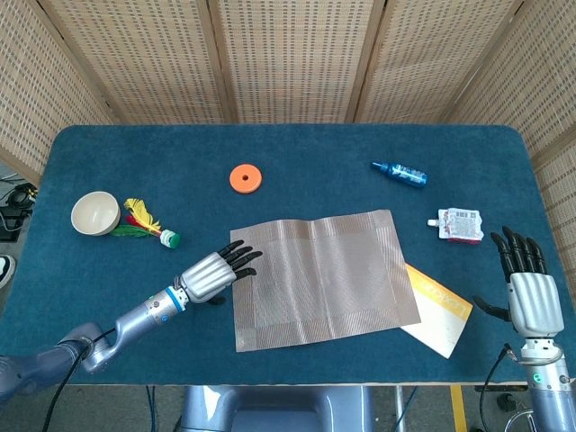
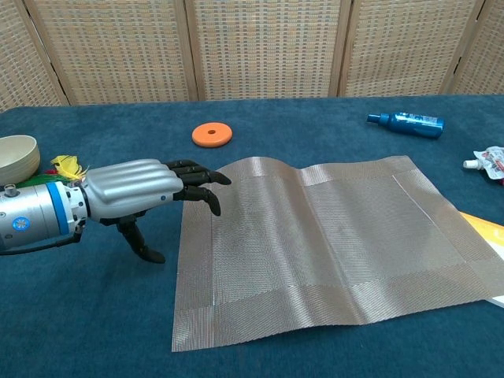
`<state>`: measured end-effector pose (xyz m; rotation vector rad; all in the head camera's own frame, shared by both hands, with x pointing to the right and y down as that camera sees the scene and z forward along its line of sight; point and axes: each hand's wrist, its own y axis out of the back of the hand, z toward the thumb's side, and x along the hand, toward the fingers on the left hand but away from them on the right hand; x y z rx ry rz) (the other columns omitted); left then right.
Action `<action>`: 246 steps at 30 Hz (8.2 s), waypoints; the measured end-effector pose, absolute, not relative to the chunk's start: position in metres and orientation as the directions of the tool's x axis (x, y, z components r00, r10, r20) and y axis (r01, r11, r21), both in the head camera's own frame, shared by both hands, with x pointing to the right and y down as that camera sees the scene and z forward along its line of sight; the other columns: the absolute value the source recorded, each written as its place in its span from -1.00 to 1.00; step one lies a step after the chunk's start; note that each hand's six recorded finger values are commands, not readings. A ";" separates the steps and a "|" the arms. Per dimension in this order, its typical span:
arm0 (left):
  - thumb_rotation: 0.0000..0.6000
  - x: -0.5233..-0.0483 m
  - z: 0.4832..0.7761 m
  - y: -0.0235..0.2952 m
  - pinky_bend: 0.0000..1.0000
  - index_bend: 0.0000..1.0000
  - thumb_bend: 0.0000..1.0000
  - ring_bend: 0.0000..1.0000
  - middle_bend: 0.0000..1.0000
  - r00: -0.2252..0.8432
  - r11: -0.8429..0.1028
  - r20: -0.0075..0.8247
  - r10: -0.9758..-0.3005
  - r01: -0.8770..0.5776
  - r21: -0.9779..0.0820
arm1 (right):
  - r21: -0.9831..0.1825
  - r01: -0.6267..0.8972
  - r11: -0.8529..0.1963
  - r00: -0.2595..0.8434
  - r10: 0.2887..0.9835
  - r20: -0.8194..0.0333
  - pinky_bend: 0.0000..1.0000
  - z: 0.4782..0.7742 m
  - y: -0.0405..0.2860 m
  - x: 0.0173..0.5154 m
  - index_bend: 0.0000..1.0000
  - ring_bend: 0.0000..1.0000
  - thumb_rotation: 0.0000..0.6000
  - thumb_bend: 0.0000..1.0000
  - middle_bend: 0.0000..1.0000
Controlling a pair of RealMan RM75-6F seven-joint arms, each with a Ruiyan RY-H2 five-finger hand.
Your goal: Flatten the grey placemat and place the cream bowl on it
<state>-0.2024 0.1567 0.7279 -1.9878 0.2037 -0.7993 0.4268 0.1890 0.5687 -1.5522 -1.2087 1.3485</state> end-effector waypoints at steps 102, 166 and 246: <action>1.00 -0.234 0.717 0.177 -1.00 0.56 0.25 -1.00 -1.00 0.799 -0.491 0.446 -0.403 0.223 -0.842 | -0.927 0.235 -0.291 0.046 0.957 -0.288 -1.00 0.554 0.193 0.420 -0.93 -1.00 1.00 -1.00 -1.00; 1.00 -0.473 0.716 0.074 -1.00 -0.21 -0.52 -1.00 -1.00 0.094 -0.588 0.589 -0.803 0.043 -0.808 | -0.922 0.241 -0.303 0.077 0.953 -0.293 -1.00 0.551 0.198 0.409 -0.91 -1.00 1.00 -1.00 -1.00; 1.00 -0.174 0.696 0.182 -1.00 -0.24 -0.58 -1.00 -1.00 0.697 -0.664 0.564 -0.444 0.166 -0.729 | -0.912 0.286 -0.295 0.050 0.955 -0.293 -1.00 0.543 0.192 0.422 -0.90 -1.00 1.00 -1.00 -1.00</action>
